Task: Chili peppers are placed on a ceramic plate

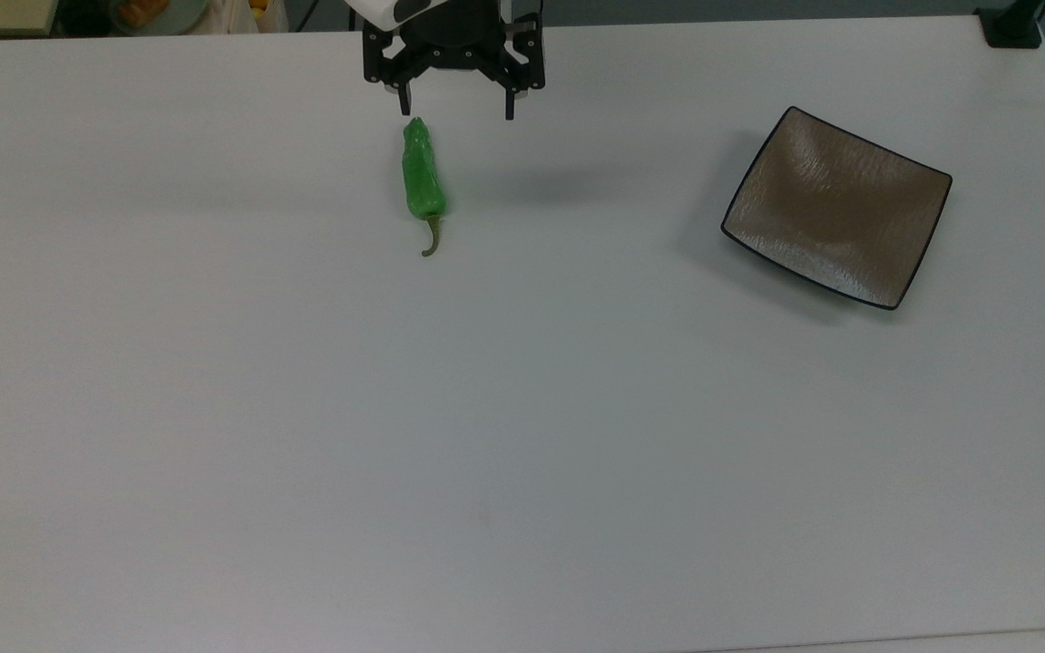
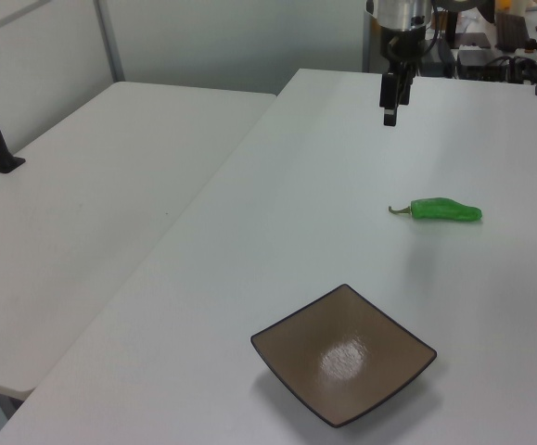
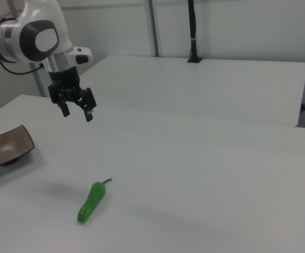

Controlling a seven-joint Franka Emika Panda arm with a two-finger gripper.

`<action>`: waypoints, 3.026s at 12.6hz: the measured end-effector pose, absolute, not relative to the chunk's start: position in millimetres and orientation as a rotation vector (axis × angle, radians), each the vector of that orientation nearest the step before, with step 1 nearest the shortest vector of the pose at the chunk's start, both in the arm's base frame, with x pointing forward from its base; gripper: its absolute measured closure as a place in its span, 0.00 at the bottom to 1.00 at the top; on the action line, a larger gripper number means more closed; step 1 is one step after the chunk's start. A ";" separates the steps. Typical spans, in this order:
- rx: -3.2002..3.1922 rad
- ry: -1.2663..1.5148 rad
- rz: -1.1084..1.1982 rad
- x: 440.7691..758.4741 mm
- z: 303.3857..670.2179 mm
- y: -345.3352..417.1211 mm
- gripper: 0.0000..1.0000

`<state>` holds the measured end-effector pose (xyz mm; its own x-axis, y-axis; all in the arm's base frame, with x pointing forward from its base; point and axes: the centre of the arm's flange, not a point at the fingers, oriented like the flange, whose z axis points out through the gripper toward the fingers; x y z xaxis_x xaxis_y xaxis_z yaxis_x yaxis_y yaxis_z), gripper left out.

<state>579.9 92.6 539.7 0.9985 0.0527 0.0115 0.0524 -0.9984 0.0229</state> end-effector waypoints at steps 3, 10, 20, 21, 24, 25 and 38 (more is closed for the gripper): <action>3.118 0.082 0.021 579.6 540.5 92.5 0.00; 3.122 0.082 0.080 582.7 545.5 92.4 0.00; 3.111 0.083 -0.044 572.3 505.8 90.6 0.00; 3.109 0.084 -0.062 569.9 500.5 90.3 0.00; 3.098 0.123 -0.149 558.9 474.8 89.2 0.00; 3.094 0.143 -0.177 555.4 466.5 88.7 0.00; 3.042 0.217 -0.111 526.5 369.0 69.0 0.00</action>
<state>526.5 69.0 369.0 0.9873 0.1380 -0.0789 0.1445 -0.9859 0.0845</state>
